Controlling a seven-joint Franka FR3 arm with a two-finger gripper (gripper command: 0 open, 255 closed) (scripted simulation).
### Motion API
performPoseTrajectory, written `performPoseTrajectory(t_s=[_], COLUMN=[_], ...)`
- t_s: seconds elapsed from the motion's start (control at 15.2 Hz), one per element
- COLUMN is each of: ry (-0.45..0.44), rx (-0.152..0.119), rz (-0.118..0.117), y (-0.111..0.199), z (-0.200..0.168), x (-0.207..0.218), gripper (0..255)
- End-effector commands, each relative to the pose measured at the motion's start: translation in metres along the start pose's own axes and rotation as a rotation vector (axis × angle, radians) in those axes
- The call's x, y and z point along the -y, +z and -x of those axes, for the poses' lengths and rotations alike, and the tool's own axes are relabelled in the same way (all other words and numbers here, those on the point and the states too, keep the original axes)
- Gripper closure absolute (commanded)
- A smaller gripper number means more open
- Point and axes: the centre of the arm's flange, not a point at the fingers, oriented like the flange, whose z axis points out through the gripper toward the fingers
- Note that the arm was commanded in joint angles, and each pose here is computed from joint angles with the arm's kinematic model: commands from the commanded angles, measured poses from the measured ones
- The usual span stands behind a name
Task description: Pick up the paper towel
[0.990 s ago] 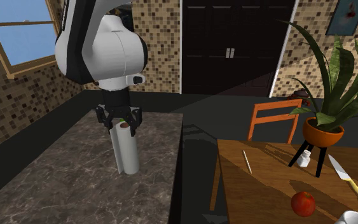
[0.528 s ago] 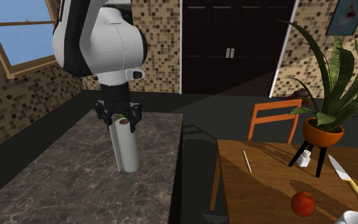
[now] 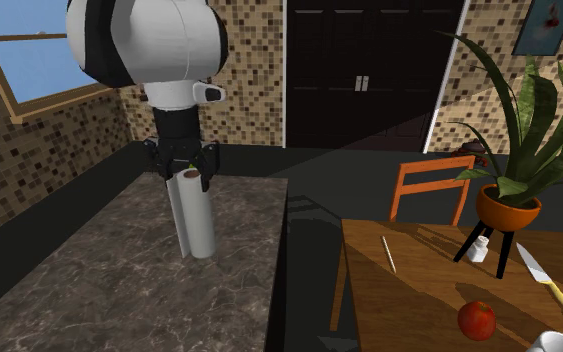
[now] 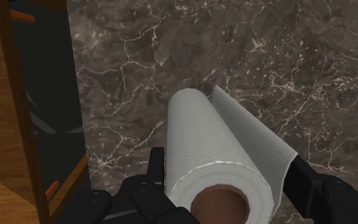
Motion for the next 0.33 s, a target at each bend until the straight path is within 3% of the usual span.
performPoseTrajectory(t_s=[0.0, 0.26], ry=[0.0, 0.0], rx=[0.0, 0.0], rz=[0.0, 0.0], y=[-0.011, -0.022], z=[0.001, 0.001], x=[0.0, 0.0], gripper=[255, 255])
